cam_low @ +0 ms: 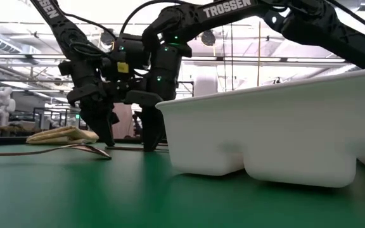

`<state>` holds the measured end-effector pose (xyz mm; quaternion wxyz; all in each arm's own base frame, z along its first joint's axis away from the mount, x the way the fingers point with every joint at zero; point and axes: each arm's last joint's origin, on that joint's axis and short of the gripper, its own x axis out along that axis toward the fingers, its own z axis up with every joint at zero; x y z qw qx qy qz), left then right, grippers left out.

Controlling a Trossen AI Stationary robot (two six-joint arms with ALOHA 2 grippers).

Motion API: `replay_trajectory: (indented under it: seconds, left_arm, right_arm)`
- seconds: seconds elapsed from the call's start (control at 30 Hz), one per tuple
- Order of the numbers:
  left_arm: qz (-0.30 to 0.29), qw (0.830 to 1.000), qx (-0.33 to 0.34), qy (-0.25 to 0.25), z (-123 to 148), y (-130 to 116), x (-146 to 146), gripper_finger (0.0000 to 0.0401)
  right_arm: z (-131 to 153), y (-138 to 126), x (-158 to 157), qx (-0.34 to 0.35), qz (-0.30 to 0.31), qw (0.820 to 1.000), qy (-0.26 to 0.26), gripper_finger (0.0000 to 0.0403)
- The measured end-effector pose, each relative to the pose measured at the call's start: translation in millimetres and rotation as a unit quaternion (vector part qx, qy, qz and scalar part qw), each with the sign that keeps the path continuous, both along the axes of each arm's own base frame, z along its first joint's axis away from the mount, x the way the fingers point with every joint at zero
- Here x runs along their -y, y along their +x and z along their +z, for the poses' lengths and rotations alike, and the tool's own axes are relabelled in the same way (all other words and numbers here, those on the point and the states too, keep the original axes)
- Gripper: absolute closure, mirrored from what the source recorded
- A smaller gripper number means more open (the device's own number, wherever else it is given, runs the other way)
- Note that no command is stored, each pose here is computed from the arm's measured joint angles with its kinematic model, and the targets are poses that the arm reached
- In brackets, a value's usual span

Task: Sort silverware
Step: Put the bronze knife into the silverware tray

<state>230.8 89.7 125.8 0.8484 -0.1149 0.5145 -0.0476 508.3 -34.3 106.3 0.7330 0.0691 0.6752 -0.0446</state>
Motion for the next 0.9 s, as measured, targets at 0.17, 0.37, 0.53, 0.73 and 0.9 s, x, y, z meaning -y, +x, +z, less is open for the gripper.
replay_trajectory:
  seconds: [0.17,0.37,0.53,0.73,0.9]
  left_arm:
    - [0.003,1.000,-0.001,-0.001,-0.1,0.1,0.0,0.0380]
    - [0.019,0.999,-0.014,0.028,12.0,-0.6,-1.1,0.0379]
    - [0.039,0.994,-0.028,0.099,32.5,-3.4,-6.9,0.0379]
    - [0.053,0.992,-0.035,0.108,39.7,-11.3,-13.6,0.0379]
    - [0.068,0.991,-0.049,0.106,38.7,-16.0,-19.2,0.0379]
  right_arm:
    - [0.0,-0.3,-0.2,-0.002,-0.004,1.000,0.003,0.0391]
    - [0.0,0.3,-3.7,0.000,-0.010,1.000,0.006,0.0400]
    - [4.8,1.6,-5.6,0.006,-0.019,1.000,0.001,0.0401]
    - [16.0,5.0,-8.1,0.011,-0.020,1.000,-0.018,0.0402]
    - [34.0,2.2,-8.6,0.021,-0.025,0.999,-0.032,0.0403]
